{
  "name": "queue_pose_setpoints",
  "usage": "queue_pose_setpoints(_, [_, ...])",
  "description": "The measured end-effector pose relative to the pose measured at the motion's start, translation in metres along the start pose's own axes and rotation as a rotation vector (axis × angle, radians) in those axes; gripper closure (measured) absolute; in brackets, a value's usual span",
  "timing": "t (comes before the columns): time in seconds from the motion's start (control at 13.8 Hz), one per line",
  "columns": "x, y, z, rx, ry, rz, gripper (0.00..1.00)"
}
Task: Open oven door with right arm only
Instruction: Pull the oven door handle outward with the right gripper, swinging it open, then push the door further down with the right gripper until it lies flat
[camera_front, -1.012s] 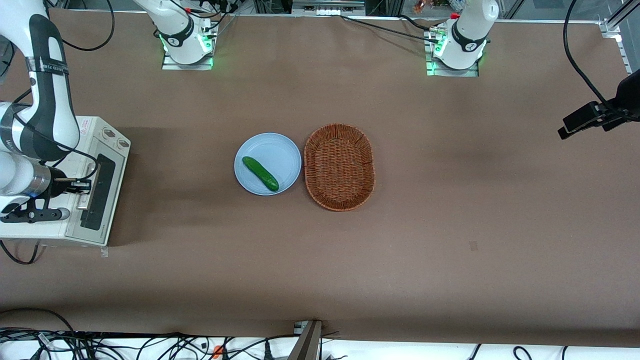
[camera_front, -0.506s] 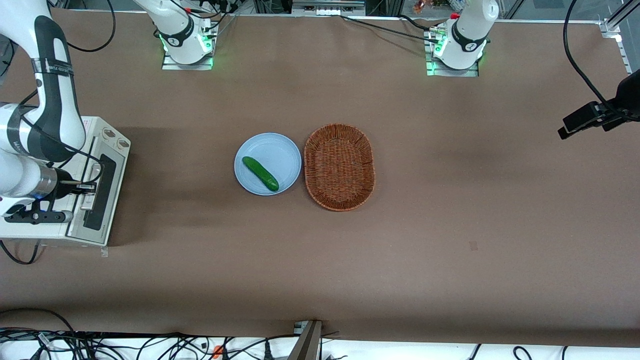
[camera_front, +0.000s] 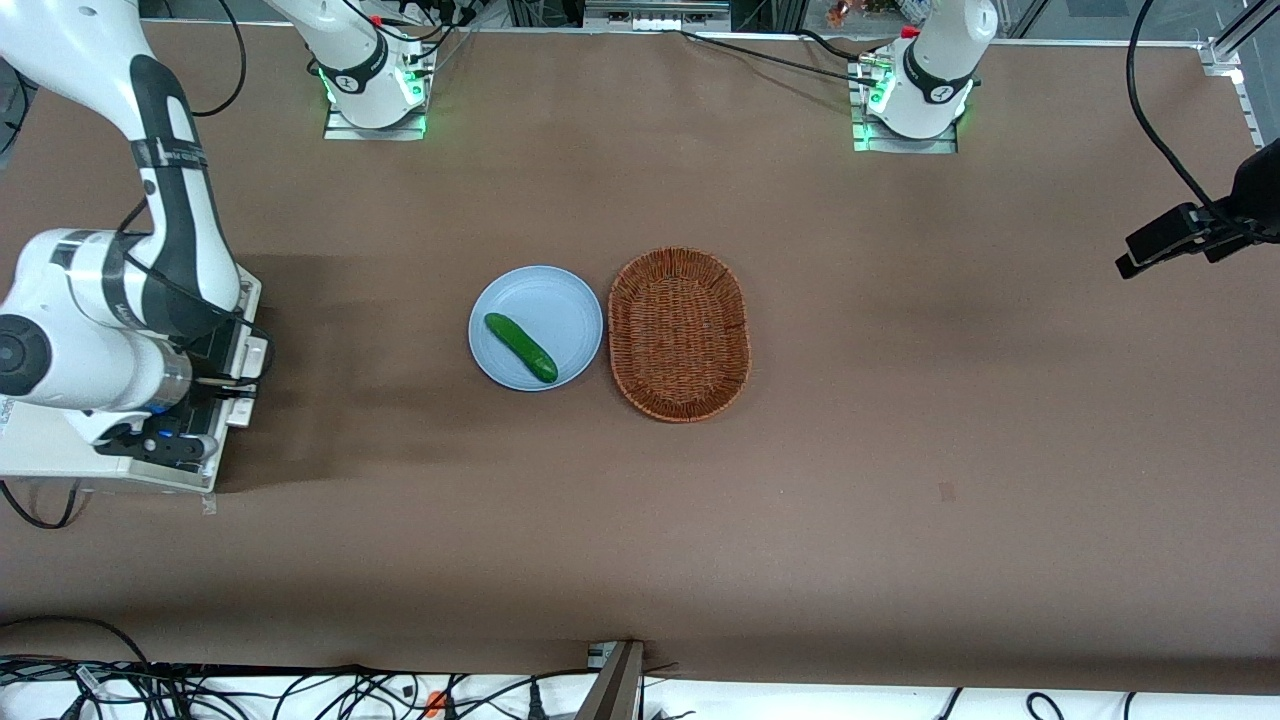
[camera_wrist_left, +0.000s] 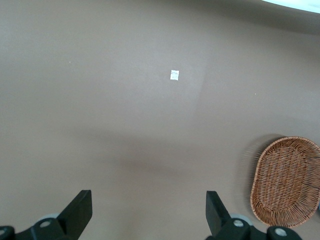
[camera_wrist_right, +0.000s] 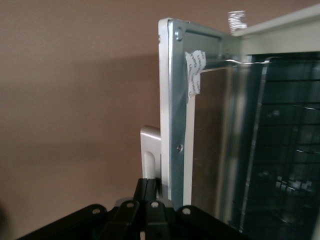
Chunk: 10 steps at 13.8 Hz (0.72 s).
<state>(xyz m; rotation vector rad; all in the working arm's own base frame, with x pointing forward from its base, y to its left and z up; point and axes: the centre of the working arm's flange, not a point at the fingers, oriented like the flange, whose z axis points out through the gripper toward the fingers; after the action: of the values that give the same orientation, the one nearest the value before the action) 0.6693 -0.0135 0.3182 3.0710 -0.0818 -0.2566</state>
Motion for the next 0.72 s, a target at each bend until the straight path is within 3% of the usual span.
queue_pose_setpoints(0.72, [0.016, -0.036, 0.07, 0.057, -0.011, 0.031, 0.99])
